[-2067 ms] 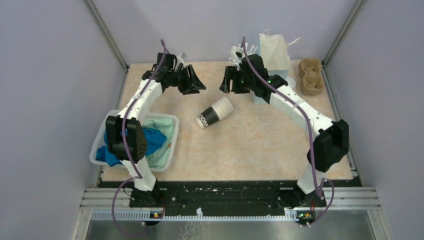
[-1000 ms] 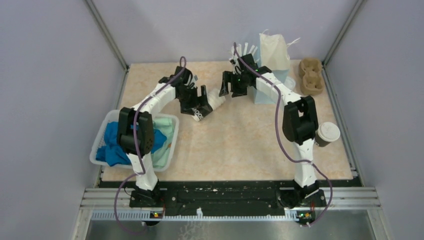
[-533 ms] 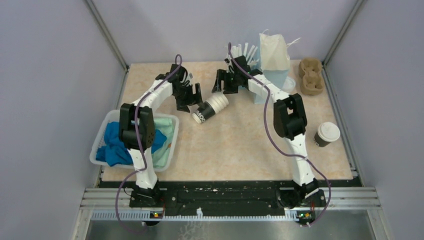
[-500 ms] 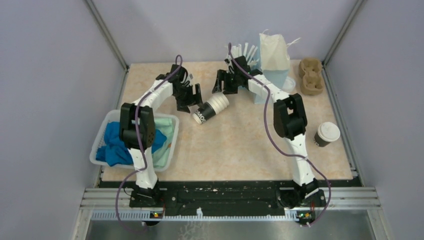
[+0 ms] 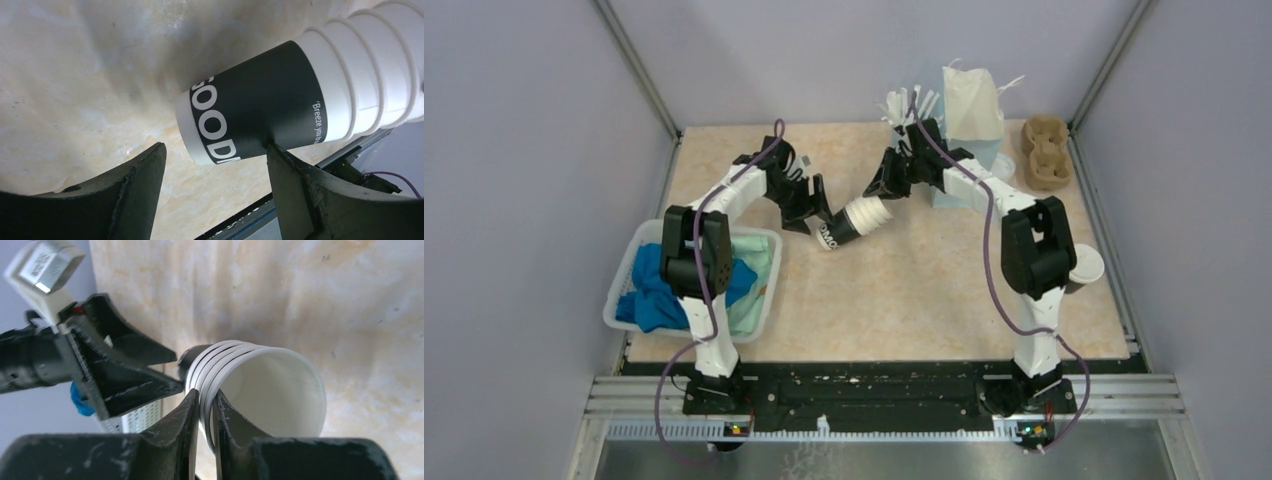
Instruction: Pack the takeout coffee
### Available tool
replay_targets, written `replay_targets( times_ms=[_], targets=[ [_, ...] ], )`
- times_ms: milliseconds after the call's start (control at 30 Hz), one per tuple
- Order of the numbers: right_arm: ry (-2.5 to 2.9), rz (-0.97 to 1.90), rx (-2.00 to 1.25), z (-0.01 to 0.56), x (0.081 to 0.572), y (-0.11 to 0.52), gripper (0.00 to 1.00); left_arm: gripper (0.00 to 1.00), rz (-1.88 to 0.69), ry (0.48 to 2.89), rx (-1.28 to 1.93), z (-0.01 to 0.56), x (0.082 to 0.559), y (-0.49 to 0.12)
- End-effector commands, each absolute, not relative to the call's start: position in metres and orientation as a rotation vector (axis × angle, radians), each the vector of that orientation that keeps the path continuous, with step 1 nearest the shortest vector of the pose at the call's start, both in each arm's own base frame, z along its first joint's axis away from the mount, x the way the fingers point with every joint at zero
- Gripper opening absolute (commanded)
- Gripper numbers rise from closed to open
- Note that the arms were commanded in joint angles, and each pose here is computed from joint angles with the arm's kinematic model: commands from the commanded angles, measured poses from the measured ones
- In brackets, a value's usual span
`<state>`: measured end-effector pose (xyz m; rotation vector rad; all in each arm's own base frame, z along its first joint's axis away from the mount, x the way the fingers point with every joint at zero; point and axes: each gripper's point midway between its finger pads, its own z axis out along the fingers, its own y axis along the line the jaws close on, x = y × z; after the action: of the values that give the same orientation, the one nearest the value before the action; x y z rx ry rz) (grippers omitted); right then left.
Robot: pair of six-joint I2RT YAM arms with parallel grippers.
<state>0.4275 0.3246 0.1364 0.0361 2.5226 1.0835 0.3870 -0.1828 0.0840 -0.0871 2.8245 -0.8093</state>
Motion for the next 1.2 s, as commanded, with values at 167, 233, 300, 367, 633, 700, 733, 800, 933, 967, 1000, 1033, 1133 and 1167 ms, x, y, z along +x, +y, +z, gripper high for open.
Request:
replay_targets(
  times_ms=[167, 233, 300, 367, 633, 700, 733, 800, 933, 967, 1000, 1033, 1133, 1167],
  targets=[
    [2.376, 0.925, -0.157, 0.228, 0.392, 0.321, 0.00, 0.90, -0.834, 2.675, -0.049, 0.120, 0.388, -0.187],
    [2.374, 0.714, -0.234, 0.233, 0.384, 0.316, 0.00, 0.94, -0.879, 2.620, -0.031, 0.137, 0.385, -0.191],
    [2.396, 0.532, -0.323, 0.227, 0.365, 0.317, 0.00, 0.96, -0.961, 2.552, -0.003, 0.158, 0.377, -0.198],
    [2.403, 0.371, -0.371, 0.219, 0.351, 0.314, 0.00, 0.98, -1.089, 2.490, 0.031, 0.174, 0.365, -0.209],
    [2.405, 0.101, -0.537, 0.209, 0.319, 0.327, 0.09, 0.98, -1.182, 2.443, -0.042, 0.175, 0.325, -0.213],
    [2.409, 0.137, -0.557, 0.212, 0.311, 0.331, 0.24, 0.98, -1.158, 2.451, -0.053, 0.174, 0.321, -0.210],
    [2.408, 0.159, -0.565, 0.213, 0.308, 0.332, 0.33, 0.98, -1.148, 2.455, -0.056, 0.174, 0.320, -0.208],
    [2.409, 0.196, -0.570, 0.218, 0.301, 0.332, 0.46, 0.98, -1.142, 2.460, -0.053, 0.174, 0.317, -0.207],
    [2.425, 0.292, -0.585, 0.218, 0.288, 0.336, 0.51, 0.98, -1.173, 2.453, -0.053, 0.177, 0.313, -0.209],
    [2.424, 0.308, -0.587, 0.217, 0.287, 0.338, 0.50, 0.98, -1.178, 2.452, -0.057, 0.178, 0.313, -0.210],
    [2.423, 0.315, -0.583, 0.217, 0.287, 0.338, 0.48, 0.97, -1.183, 2.455, -0.061, 0.178, 0.312, -0.210],
    [2.421, 0.315, -0.579, 0.218, 0.287, 0.338, 0.43, 0.96, -1.187, 2.458, -0.063, 0.177, 0.312, -0.210],
    [2.415, 0.321, -0.578, 0.222, 0.287, 0.338, 0.29, 0.94, -1.195, 2.467, -0.065, 0.176, 0.312, -0.211],
    [2.415, 0.330, -0.580, 0.222, 0.287, 0.339, 0.27, 0.94, -1.199, 2.471, -0.065, 0.176, 0.311, -0.212]
  ],
)
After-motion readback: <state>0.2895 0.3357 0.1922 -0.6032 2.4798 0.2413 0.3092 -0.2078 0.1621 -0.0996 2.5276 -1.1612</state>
